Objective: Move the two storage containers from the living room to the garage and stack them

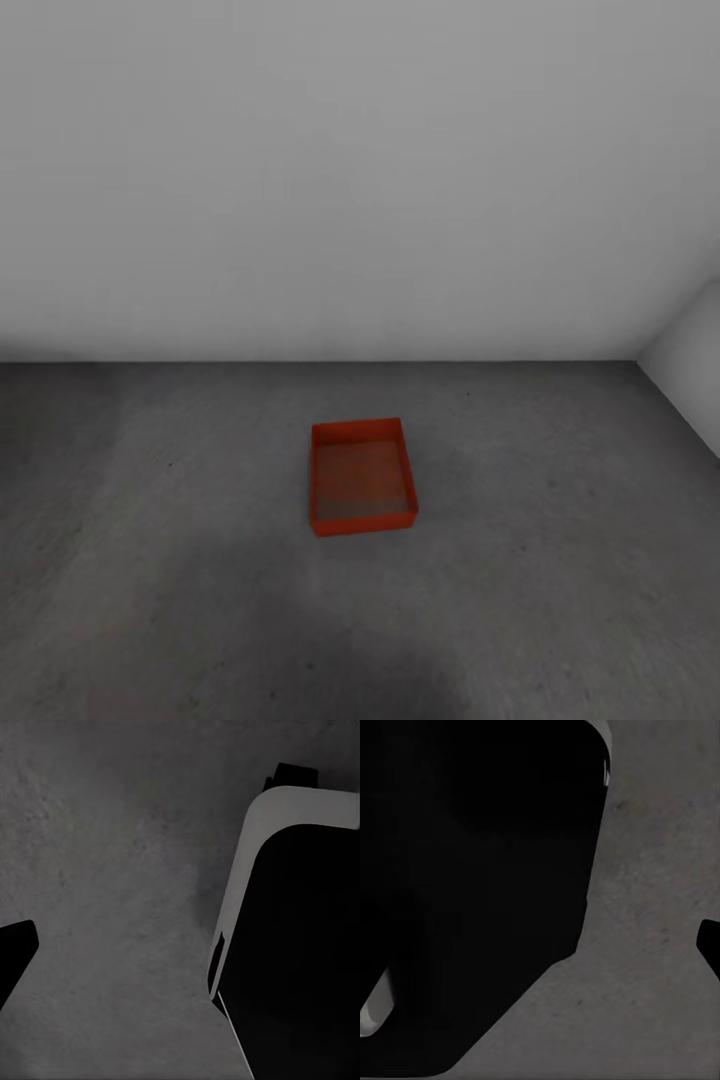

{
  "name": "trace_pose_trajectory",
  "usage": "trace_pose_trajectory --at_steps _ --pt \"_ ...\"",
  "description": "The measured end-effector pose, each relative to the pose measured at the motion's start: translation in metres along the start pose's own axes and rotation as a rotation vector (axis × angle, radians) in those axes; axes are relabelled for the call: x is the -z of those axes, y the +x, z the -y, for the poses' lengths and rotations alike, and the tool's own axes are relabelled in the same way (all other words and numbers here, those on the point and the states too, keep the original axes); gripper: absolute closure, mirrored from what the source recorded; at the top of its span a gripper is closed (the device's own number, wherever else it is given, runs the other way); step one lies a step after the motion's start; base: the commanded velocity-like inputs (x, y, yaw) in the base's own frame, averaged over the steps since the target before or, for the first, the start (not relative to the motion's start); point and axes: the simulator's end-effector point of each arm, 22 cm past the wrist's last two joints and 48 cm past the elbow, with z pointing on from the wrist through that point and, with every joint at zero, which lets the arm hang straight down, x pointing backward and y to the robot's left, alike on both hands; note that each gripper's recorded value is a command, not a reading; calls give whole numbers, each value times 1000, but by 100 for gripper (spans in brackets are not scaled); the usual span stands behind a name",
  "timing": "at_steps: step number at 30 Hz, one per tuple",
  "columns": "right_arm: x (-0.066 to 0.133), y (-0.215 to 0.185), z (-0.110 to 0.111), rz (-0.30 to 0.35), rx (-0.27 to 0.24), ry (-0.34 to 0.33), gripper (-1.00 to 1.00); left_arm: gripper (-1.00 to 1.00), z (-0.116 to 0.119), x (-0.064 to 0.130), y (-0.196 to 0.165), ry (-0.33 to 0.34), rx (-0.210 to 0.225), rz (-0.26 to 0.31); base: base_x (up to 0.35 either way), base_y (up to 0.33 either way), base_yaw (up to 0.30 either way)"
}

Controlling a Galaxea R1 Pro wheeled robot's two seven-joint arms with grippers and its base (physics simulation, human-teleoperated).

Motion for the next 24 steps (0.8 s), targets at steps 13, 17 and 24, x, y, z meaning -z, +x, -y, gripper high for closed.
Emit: trace_pose_trajectory --at_steps 13,17,24 --pt "1 -6 1 11 1 2 -100 -100 1 3 -8 4 3 20 0 0 0" --pt "2 -4 0 18 1 1 -100 -100 1 4 -11 5 6 27 0 0 0" --pt "3 -4 1 24 2 2 -100 -100 1 6 -15 7 8 38 0 0 0"
